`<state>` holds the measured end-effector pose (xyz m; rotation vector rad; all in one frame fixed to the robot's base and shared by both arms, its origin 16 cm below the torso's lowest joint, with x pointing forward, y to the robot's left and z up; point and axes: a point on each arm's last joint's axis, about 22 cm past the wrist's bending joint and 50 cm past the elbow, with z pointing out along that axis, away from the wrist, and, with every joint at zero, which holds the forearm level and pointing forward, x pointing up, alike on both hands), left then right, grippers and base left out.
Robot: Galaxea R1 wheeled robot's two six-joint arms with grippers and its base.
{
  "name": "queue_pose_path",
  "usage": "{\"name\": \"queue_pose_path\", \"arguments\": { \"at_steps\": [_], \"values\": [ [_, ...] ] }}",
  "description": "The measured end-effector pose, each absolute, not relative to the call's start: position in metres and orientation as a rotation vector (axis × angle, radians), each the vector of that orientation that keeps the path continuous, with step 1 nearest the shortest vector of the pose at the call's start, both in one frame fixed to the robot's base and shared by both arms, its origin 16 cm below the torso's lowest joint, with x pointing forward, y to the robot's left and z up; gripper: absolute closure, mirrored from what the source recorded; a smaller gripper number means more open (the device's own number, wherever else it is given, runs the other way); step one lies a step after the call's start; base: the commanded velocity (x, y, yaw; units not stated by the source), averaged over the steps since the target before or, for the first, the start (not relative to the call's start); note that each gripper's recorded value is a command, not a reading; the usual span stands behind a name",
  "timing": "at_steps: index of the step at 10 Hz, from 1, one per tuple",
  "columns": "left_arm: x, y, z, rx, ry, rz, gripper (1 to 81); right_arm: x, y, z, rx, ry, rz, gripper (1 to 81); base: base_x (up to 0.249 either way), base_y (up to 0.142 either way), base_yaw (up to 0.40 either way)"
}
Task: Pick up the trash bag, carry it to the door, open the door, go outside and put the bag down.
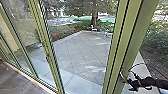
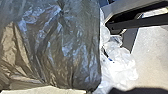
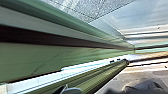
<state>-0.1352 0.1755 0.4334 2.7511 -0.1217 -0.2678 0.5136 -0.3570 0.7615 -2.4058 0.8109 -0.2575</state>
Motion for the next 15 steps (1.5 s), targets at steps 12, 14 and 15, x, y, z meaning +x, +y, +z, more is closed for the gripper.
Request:
{"name": "queue_pose_path", "arguments": {
  "at_steps": [12,14,15],
  "values": [
    [-0.148,0.163,0.436,2.734,-0.122,-0.284,81.1,0.479,-0.375,0.86,-2.554,0.604,-0.141,1.0,0.0,0.0,0.0],
    [-0.148,0.163,0.436,2.734,-0.122,-0.283,81.1,0.501,-0.392,0.91,-2.544,0.619,-0.207,1.0,0.0,0.0,0.0],
    [-0.148,0.164,0.436,2.734,-0.121,-0.284,81.1,0.515,-0.4,0.935,-2.529,0.633,-0.27,1.0,0.0,0.0,0.0]
  ]
}}
